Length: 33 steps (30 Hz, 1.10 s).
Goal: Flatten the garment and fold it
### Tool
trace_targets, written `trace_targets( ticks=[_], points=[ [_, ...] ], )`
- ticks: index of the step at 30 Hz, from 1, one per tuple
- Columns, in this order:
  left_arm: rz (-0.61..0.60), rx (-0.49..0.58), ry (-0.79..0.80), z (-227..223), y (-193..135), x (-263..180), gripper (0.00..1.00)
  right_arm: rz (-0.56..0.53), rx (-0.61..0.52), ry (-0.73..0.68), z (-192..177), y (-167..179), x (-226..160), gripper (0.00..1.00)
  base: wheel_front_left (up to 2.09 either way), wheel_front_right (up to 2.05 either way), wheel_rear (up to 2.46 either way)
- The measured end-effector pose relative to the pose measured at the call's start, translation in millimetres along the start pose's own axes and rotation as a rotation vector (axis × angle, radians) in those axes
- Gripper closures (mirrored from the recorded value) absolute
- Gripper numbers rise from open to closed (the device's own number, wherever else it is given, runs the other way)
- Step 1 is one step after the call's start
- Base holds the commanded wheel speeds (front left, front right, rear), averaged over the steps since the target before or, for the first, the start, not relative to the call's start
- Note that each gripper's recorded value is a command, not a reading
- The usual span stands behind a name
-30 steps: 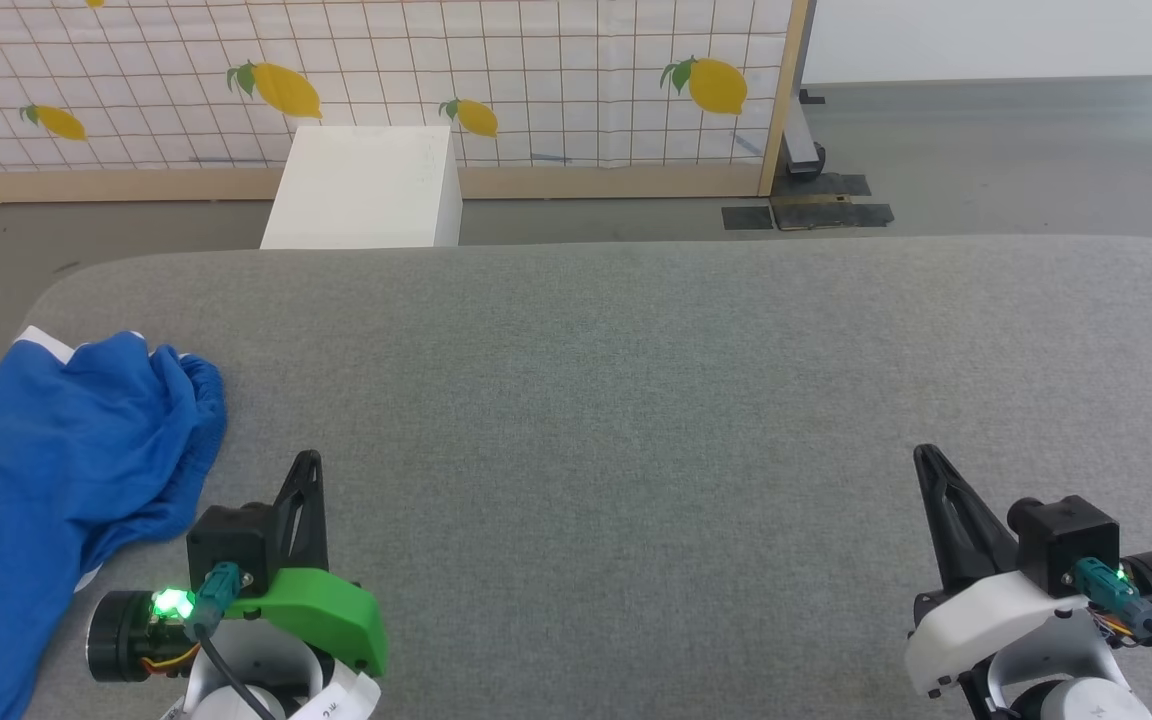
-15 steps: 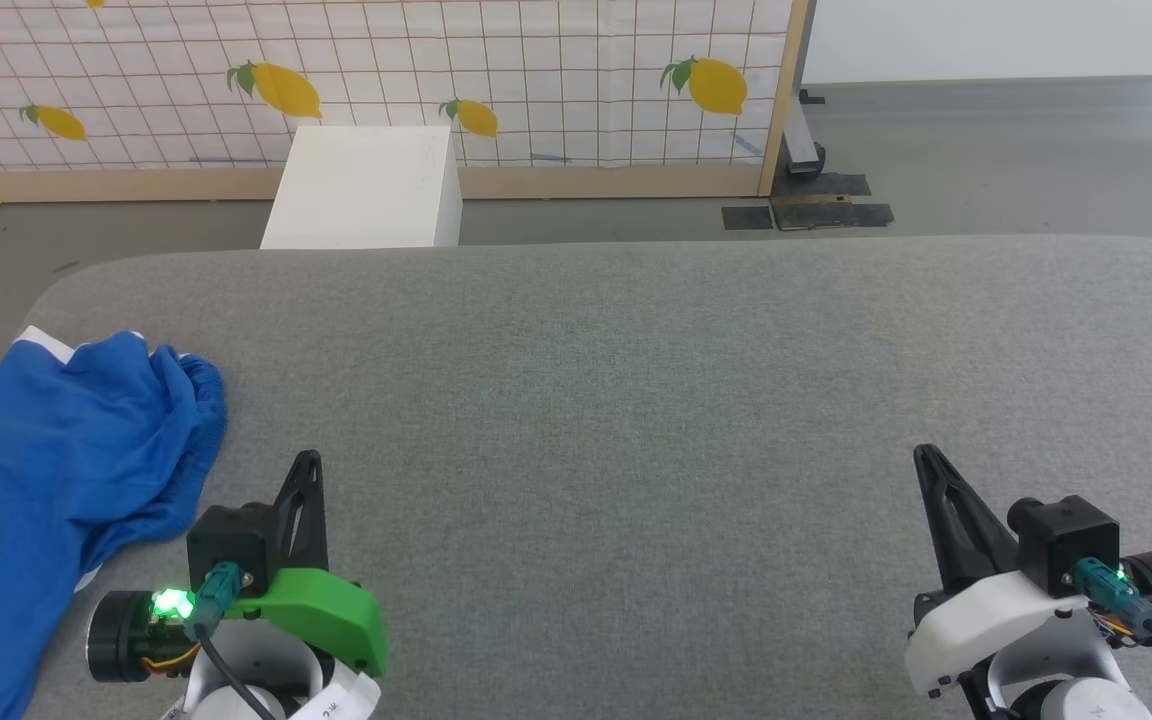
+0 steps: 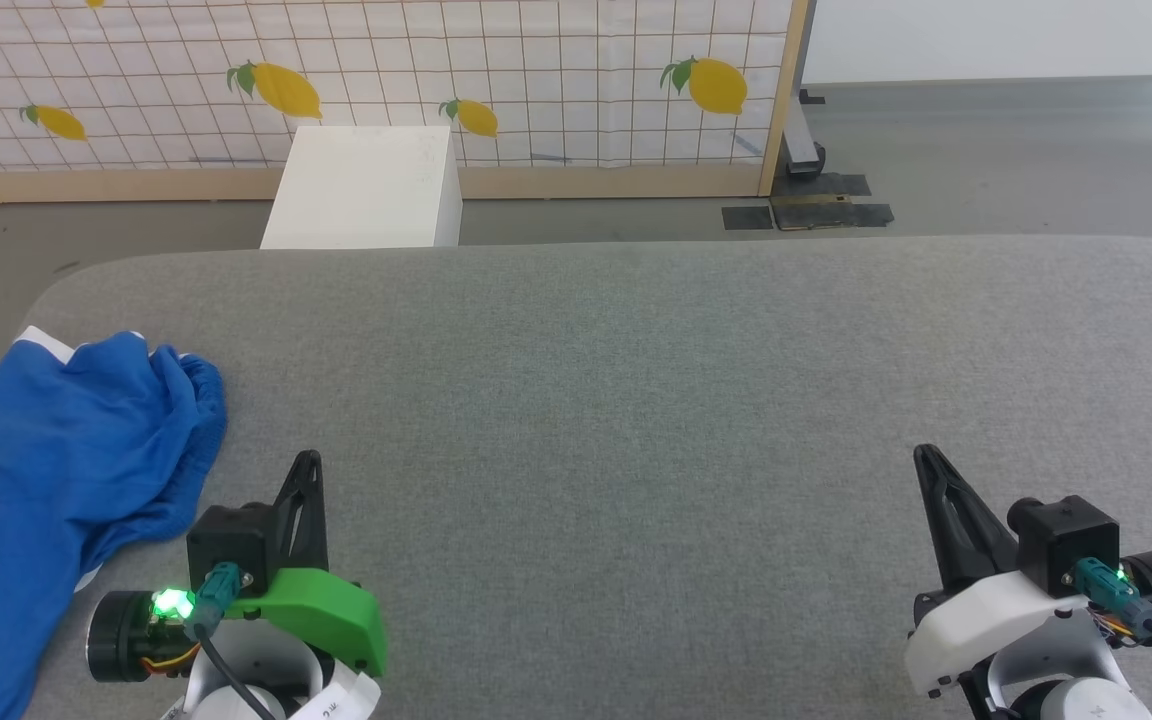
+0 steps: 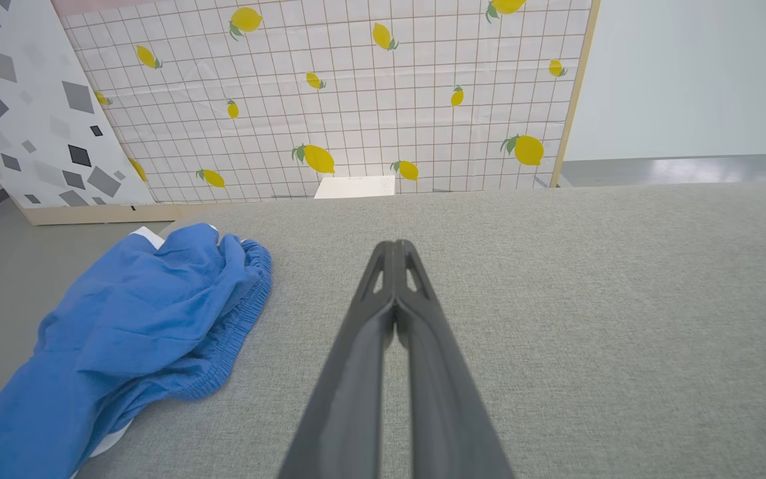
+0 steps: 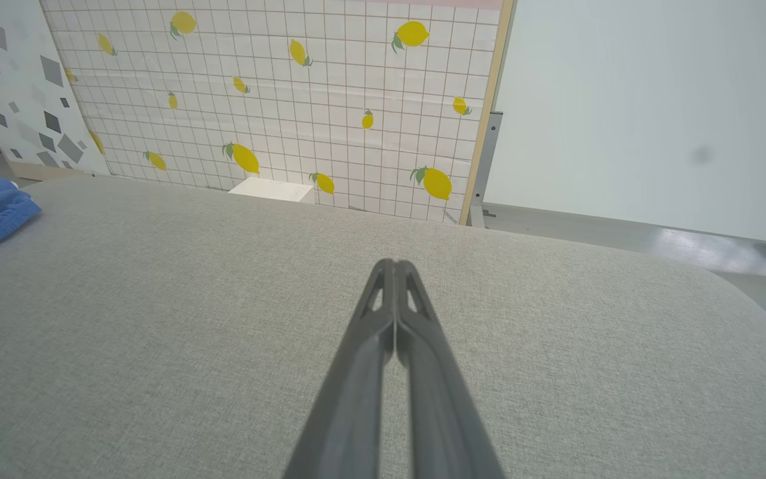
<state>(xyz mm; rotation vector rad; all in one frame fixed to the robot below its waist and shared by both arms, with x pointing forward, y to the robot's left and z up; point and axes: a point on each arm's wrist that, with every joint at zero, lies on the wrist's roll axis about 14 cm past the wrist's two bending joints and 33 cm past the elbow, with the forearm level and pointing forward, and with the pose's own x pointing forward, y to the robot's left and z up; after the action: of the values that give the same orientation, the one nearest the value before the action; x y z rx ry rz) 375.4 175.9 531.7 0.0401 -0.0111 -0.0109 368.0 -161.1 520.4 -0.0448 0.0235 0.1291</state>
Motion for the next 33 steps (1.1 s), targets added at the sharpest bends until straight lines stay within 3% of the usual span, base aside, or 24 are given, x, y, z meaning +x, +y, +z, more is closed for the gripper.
trace_targets(
  ticks=[4, 5, 33],
  points=[
    [0.000, 0.000, 0.000, 0.0, 0.0, 0.0, 1.00, 0.000, 0.000, 0.000, 0.0, 0.0, 0.0, 1.00, 0.00, 0.00, 0.00],
    [0.000, 0.000, 0.000, 0.0, 0.0, 0.0, 0.00, 0.000, 0.000, 0.000, 0.0, 0.0, 0.0, 0.00, 0.00, 0.00, 0.00],
    [-0.004, -0.030, -0.001, -6.2, -5.0, -3.3, 0.00, 0.023, 0.006, -0.012, -1.1, 7.3, 3.5, 0.00, 0.00, 0.00, 0.00]
  ],
)
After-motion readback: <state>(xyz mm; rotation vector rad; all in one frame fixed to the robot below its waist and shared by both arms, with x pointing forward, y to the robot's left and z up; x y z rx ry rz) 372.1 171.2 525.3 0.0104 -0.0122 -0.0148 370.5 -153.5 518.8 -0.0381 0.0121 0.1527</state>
